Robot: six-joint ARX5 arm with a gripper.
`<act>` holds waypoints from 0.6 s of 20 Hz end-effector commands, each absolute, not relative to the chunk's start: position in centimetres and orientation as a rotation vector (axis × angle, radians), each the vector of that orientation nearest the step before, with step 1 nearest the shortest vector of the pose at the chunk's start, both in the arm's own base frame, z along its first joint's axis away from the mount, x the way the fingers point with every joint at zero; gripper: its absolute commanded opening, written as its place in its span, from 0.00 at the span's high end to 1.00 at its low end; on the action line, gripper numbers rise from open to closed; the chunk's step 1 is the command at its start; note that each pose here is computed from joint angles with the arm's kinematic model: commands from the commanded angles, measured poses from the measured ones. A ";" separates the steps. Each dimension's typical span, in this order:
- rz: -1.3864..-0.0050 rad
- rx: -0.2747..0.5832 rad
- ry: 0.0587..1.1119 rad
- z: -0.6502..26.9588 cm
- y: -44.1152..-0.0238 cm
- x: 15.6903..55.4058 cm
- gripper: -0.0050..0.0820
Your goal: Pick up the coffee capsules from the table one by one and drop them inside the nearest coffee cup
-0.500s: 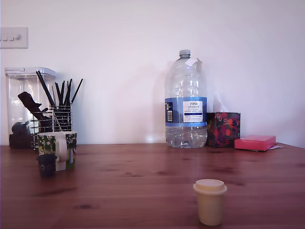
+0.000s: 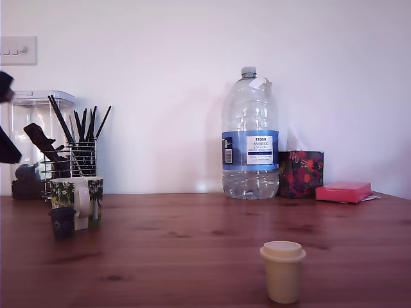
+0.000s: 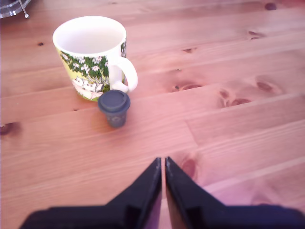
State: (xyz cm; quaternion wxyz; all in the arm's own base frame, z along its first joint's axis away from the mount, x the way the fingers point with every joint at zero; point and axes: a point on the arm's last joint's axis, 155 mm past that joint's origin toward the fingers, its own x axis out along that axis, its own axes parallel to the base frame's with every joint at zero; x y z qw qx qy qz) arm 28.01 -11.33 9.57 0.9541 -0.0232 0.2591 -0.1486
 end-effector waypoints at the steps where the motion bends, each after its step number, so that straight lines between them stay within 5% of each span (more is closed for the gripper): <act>1: -0.307 -0.056 0.510 9.5 -11.5 28.2 0.58; 3: -0.314 -0.063 0.485 10.1 -11.7 28.6 0.22; 4: -0.319 -0.060 0.472 10.3 -11.8 28.7 0.16; 12: -0.317 -0.040 0.391 11.9 -11.8 29.4 0.16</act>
